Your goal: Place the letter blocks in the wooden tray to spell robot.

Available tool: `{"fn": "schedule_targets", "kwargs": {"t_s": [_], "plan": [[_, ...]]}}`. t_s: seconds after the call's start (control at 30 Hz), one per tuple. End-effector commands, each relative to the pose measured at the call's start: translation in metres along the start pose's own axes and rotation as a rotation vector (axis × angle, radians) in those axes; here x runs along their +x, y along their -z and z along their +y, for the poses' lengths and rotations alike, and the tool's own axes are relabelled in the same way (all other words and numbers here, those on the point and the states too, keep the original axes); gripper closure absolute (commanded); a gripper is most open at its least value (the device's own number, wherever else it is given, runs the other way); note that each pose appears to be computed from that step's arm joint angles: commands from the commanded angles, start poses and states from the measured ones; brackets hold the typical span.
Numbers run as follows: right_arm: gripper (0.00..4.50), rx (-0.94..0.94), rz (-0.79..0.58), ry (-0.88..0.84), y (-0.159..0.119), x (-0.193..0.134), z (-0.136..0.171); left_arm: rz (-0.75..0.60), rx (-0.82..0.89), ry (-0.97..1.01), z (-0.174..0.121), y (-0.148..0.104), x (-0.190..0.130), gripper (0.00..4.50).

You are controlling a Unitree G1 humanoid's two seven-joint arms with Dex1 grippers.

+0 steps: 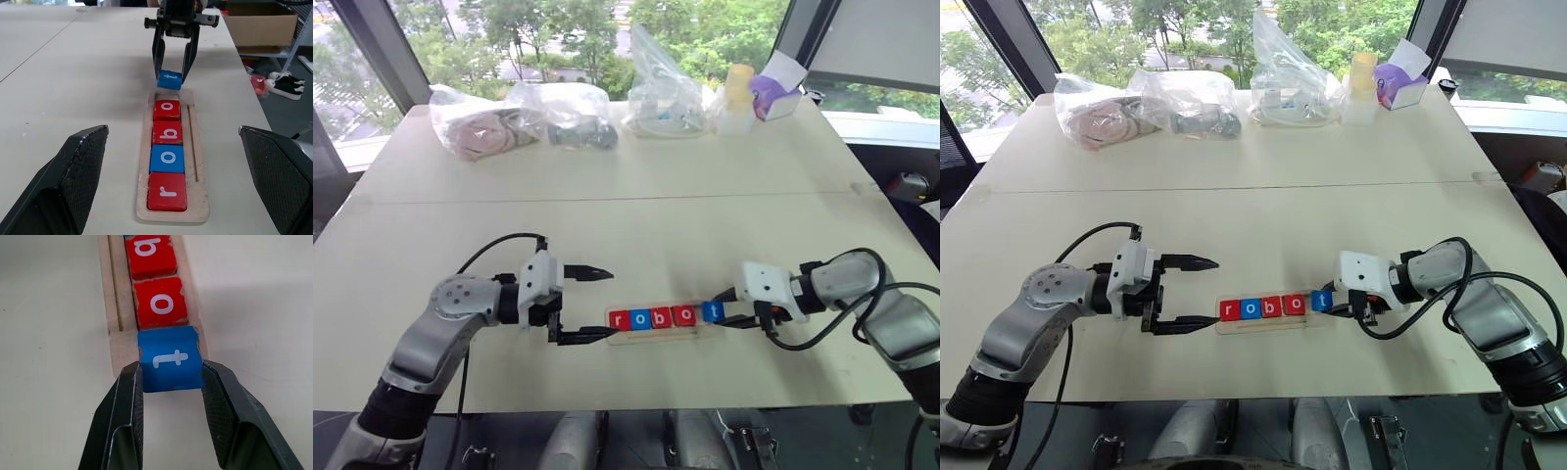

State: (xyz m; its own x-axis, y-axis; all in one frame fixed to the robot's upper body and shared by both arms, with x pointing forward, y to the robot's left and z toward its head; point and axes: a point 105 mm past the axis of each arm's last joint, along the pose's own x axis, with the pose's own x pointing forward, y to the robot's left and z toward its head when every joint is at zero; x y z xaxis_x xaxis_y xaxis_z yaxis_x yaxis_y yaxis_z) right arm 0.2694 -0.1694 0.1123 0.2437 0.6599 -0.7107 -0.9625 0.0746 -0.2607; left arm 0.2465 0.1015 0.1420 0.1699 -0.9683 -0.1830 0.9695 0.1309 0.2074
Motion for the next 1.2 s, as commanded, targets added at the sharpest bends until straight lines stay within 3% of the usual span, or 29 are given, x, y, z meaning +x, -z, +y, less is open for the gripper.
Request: {"fn": "schedule_targets", "kwargs": {"t_s": [0.03, 1.2], "plan": [[3.38, -0.041, -0.009, 0.010, -0.010, 0.000, -0.002, -0.018, 0.039, -0.007, -0.002, -0.010, -0.002, 0.00], [3.38, -0.057, -0.031, -0.024, -0.018, 0.020, 0.002, -0.016, 0.029, -0.032, -0.007, -0.011, -0.003, 0.00]]}}
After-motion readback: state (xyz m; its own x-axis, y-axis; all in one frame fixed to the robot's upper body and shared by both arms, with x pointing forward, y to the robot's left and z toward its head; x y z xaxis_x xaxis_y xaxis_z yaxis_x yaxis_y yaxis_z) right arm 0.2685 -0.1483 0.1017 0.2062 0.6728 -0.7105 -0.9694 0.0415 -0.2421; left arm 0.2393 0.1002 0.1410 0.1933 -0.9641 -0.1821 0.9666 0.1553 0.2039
